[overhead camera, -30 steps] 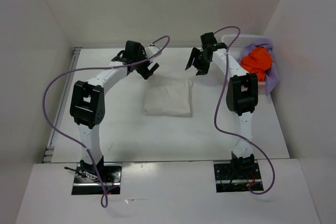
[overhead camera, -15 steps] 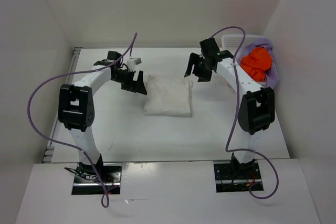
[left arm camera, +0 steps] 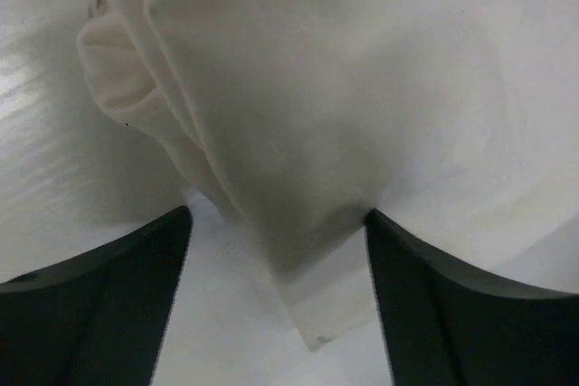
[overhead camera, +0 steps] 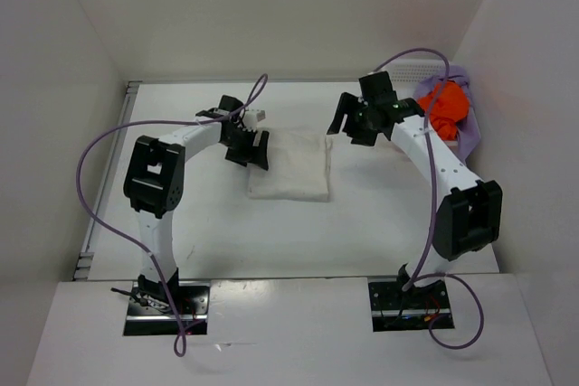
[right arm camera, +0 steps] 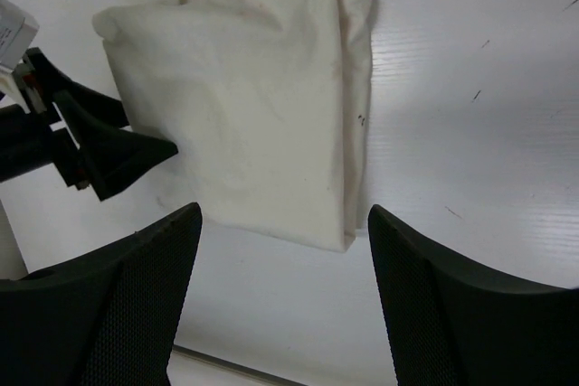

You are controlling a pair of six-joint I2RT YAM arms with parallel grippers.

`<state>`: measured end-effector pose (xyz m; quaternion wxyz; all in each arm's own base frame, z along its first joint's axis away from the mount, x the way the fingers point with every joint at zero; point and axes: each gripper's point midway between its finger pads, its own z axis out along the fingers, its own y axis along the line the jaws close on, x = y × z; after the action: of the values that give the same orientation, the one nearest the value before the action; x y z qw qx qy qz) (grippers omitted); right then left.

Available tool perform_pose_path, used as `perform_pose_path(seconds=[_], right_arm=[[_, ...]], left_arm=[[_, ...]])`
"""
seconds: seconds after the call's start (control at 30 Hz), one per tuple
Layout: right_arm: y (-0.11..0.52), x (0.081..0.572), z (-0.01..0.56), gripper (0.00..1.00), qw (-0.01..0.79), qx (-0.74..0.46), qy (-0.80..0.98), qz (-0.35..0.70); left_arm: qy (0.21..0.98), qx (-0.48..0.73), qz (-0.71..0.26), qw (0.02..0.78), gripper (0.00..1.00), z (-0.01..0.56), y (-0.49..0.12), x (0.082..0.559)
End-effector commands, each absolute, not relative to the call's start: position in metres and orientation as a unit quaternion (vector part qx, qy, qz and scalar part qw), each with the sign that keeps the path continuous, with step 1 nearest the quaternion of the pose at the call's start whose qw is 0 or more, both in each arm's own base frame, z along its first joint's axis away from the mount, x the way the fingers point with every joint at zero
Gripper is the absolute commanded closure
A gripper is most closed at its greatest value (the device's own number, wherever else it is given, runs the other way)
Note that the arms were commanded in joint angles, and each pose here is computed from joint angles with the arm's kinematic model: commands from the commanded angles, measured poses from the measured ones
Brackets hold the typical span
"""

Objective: Fold and stack the t-shirts
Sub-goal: Put the neatly folded tshirt into the corner of the board with the left arm

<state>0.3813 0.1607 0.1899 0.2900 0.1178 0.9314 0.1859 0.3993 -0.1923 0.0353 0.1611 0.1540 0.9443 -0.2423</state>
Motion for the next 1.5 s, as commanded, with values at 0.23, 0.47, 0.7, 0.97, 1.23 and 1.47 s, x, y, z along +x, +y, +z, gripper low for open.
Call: perform_pose_path(seconds=[0.23, 0.47, 0.7, 0.97, 1.23, 1.47], right_arm=[[0.144, 0.383, 0.260, 0.23, 0.378, 0.140, 0.896, 0.187], [0.140, 0.389, 0.267, 0.23, 0.388, 0.143, 0.894, 0.173], [0.135, 0.395, 0.269, 0.23, 0.391, 0.141, 0.897, 0.154], [0.137, 0.409, 0.264, 0.23, 0.380, 0.139, 0.903, 0.142], [0.135, 0.422, 0.254, 0.23, 0.356, 0.137, 0.918, 0.111], [0.142, 0.432, 0.252, 0.23, 0.341, 0.133, 0.926, 0.091]], left_arm=[[0.958, 0.150, -0.211, 0.127, 0.78, 0.001, -0.190, 0.391], [0.947, 0.160, -0.211, 0.184, 1.00, 0.032, -0.186, 0.418], [0.948, 0.138, -0.098, 0.270, 1.00, 0.054, -0.103, 0.479], [0.946, 0.088, 0.061, 0.307, 1.00, 0.058, 0.053, 0.525], [0.923, 0.027, 0.178, 0.340, 1.00, 0.071, 0.192, 0.576], [0.914, 0.002, 0.215, 0.343, 1.00, 0.065, 0.242, 0.609]])
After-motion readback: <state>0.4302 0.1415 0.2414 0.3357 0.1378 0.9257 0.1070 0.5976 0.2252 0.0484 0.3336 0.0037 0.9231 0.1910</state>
